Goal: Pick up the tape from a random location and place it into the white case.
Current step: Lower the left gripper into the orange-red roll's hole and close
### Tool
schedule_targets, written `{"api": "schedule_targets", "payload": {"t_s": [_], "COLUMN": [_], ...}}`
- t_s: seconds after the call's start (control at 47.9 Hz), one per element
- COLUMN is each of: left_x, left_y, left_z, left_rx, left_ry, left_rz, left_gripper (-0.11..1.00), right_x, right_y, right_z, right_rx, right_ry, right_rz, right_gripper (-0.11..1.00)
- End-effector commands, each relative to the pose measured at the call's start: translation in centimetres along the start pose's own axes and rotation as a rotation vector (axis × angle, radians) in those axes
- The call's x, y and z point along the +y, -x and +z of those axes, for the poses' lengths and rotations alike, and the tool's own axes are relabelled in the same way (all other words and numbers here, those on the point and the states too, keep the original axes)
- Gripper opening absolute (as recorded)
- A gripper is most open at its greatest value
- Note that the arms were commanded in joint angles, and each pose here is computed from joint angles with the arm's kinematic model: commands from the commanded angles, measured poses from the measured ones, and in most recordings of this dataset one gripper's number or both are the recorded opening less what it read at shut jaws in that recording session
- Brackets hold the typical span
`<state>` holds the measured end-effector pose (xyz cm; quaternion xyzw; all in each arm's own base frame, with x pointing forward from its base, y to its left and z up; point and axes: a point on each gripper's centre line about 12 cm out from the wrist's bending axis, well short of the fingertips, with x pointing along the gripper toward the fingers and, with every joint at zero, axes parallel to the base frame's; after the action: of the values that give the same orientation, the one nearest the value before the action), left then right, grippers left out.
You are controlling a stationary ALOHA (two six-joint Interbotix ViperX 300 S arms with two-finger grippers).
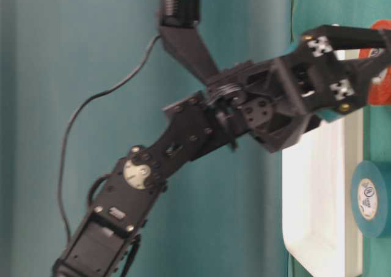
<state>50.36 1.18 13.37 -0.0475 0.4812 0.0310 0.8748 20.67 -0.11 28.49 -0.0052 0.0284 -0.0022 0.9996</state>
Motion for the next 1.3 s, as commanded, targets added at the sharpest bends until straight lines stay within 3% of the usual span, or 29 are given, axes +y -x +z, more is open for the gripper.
{"api": "schedule_targets", "payload": {"t_s": [0.0,0.167,0.585,0.731,0.815,1.044,1.274], "left_x": [0.2,0.5,0.5,0.5,0.5,0.2,0.1], "left_y": [0.5,-0.5,-0.8,-0.7,-0.3,0.7,0.7], "left_z": [0.9,0.5,-0.2,-0.1,-0.2,0.1,0.3], "left_rx": [-0.042,-0.037,-0.005,-0.004,0.005,-0.016,-0.020], "left_ry": [0.009,0.034,0.034,0.076,0.082,0.058,0.058], "left_rz": [0.000,0.003,0.005,0.005,0.007,0.001,0.001], "left_gripper": [1.00,1.00,1.00,0.98,0.88,0.28,0.25], "right_x": [0.0,0.0,0.0,0.0,0.0,0.0,0.0], "right_y": [-0.2,-0.3,-0.4,-0.4,-0.4,-0.4,-0.4], "right_z": [1.0,0.9,0.9,0.8,0.7,0.8,0.7], "right_rx": [-0.021,-0.017,-0.015,-0.012,-0.009,-0.011,-0.009], "right_ry": [0.002,0.001,0.002,0.000,0.000,0.000,0.000], "right_rz": [0.000,-0.002,0.000,-0.002,-0.002,0.000,0.000], "right_gripper": [0.00,0.00,0.00,0.00,0.00,0.00,0.00]}}
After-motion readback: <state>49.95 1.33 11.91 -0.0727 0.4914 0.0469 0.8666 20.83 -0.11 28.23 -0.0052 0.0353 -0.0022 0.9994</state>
